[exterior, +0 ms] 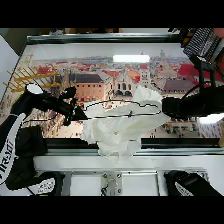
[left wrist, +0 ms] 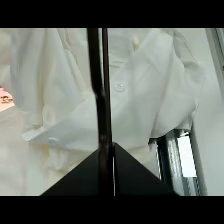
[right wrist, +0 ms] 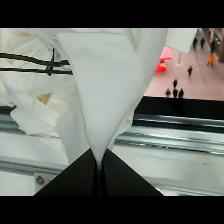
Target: Fold the clothes and pants, and hang the long-sleeved shirts on hangers.
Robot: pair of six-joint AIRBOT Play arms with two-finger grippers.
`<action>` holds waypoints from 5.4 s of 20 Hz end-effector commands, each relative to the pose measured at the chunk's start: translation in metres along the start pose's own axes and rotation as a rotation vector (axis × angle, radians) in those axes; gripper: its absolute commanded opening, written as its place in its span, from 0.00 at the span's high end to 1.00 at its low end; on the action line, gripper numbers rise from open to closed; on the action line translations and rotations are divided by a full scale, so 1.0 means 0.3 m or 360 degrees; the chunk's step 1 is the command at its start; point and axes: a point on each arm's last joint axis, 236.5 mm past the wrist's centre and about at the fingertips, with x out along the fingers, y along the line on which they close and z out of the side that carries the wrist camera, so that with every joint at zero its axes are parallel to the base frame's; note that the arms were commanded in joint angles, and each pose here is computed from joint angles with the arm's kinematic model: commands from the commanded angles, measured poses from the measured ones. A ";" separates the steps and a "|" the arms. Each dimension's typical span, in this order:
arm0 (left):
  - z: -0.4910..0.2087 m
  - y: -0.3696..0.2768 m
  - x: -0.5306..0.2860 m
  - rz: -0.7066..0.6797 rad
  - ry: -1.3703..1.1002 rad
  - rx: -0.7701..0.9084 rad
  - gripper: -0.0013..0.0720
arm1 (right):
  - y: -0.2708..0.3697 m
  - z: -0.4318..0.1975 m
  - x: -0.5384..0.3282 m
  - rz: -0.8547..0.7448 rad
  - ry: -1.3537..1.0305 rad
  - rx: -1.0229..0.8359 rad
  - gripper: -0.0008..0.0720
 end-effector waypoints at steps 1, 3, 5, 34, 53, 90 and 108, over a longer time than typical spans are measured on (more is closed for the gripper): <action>-0.002 0.006 0.029 -0.0022 0.0008 0.0007 0.95 | 0.085 0.035 0.011 0.0108 -0.0083 -0.0074 0.97; 0.004 0.011 0.036 -0.0011 0.0013 0.0030 0.95 | 0.140 0.045 0.029 0.0158 -0.0108 -0.0131 0.97; 0.004 0.017 0.036 0.0002 0.0012 0.0030 0.95 | 0.212 0.046 0.055 0.0222 -0.0115 -0.0199 0.97; 0.048 0.004 0.005 -0.0018 -0.0127 0.0051 0.95 | 0.622 0.072 0.236 0.0613 -0.0238 -0.0538 0.37; 0.053 -0.025 0.003 -0.0077 -0.0138 0.0051 0.95 | 0.038 0.122 -0.094 0.0693 -0.0444 -0.0826 0.37; 0.049 -0.040 0.003 -0.0110 -0.0131 0.0016 0.95 | 0.079 0.032 0.291 0.1459 -0.0447 -0.1205 0.19; 0.049 -0.039 0.003 -0.0109 -0.0129 -0.0007 0.95 | 0.072 0.060 0.305 0.1282 -0.0888 -0.1991 0.97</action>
